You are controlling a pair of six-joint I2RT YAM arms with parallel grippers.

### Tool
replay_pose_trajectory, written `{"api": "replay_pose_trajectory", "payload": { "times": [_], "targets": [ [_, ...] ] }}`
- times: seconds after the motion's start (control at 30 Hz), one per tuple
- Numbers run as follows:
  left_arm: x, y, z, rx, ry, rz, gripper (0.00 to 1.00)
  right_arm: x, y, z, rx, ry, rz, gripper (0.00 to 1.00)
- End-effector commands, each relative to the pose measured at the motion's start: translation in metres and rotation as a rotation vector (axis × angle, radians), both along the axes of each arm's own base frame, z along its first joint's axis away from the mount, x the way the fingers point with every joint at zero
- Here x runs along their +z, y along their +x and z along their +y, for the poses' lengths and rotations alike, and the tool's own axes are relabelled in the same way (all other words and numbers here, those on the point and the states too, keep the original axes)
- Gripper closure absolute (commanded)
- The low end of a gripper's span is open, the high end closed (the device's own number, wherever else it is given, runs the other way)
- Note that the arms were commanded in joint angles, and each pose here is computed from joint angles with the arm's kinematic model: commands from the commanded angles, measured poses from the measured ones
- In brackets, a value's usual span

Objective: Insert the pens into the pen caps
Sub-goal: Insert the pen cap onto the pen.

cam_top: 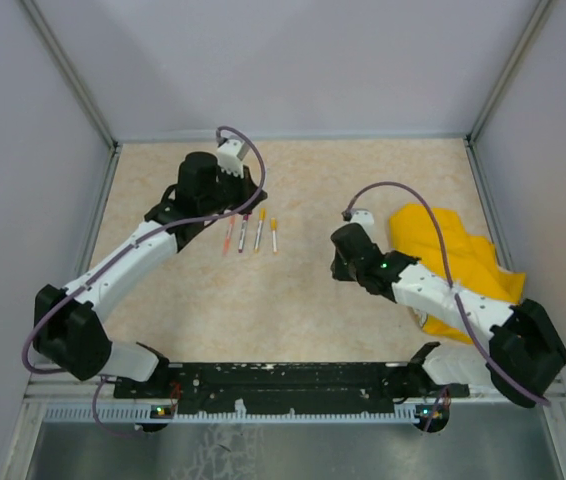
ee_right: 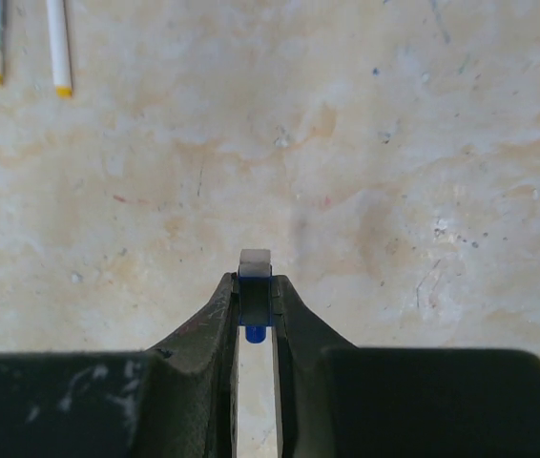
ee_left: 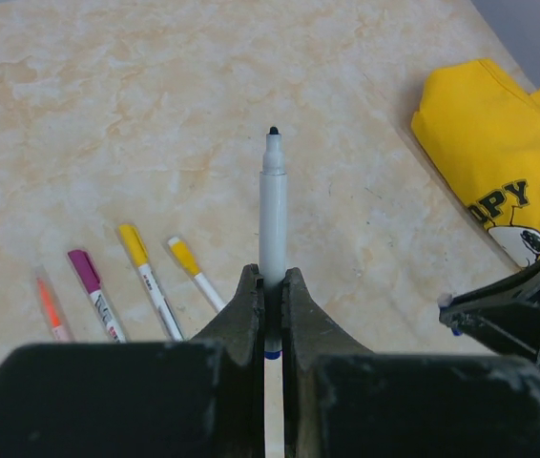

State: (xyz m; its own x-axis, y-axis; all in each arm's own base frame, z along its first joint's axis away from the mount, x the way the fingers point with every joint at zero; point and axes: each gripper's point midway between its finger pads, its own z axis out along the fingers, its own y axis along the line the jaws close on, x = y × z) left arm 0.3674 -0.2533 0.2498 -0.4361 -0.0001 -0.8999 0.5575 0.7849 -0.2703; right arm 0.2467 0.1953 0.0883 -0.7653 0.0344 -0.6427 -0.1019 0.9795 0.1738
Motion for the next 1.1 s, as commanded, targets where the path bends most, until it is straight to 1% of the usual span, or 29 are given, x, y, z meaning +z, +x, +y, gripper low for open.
{"api": "replay_pose_trajectory", "payload": {
  "times": [0.0,0.1,0.17,0.23,0.37,0.5,0.67,0.77,0.9,1.07],
  "targets": [
    [0.01,-0.013,-0.023,-0.083,0.015,-0.046,1.0,0.041,0.027,-0.013,-0.154,0.166,-0.184,1.0],
    [0.008,-0.029,-0.044,-0.147,0.01,-0.064,1.0,0.066,0.034,-0.019,-0.21,0.28,-0.303,1.0],
    [0.008,-0.041,-0.057,-0.199,-0.002,-0.074,1.0,0.09,0.037,-0.021,-0.24,0.391,-0.408,1.0],
    [0.01,-0.053,-0.068,-0.253,-0.024,-0.087,1.0,0.108,0.037,-0.024,-0.265,0.482,-0.48,1.0],
    [0.019,-0.075,-0.083,-0.358,-0.081,-0.123,1.0,0.141,0.033,-0.029,-0.288,0.641,-0.605,1.0],
    [0.027,-0.095,-0.09,-0.449,-0.141,-0.155,1.0,0.173,0.03,-0.034,-0.298,0.761,-0.716,1.0],
    [0.032,-0.11,-0.097,-0.532,-0.179,-0.169,1.0,0.211,0.029,-0.033,-0.271,0.872,-0.827,1.0],
    [0.037,-0.118,-0.1,-0.576,-0.198,-0.18,1.0,0.231,0.03,-0.025,-0.22,0.898,-0.868,1.0],
    [0.042,-0.123,-0.097,-0.587,-0.211,-0.211,1.0,0.259,0.031,-0.014,-0.161,0.945,-0.923,1.0],
    [0.045,-0.127,-0.097,-0.61,-0.219,-0.227,1.0,0.279,0.033,-0.003,-0.118,1.011,-0.969,1.0]
  ]
}}
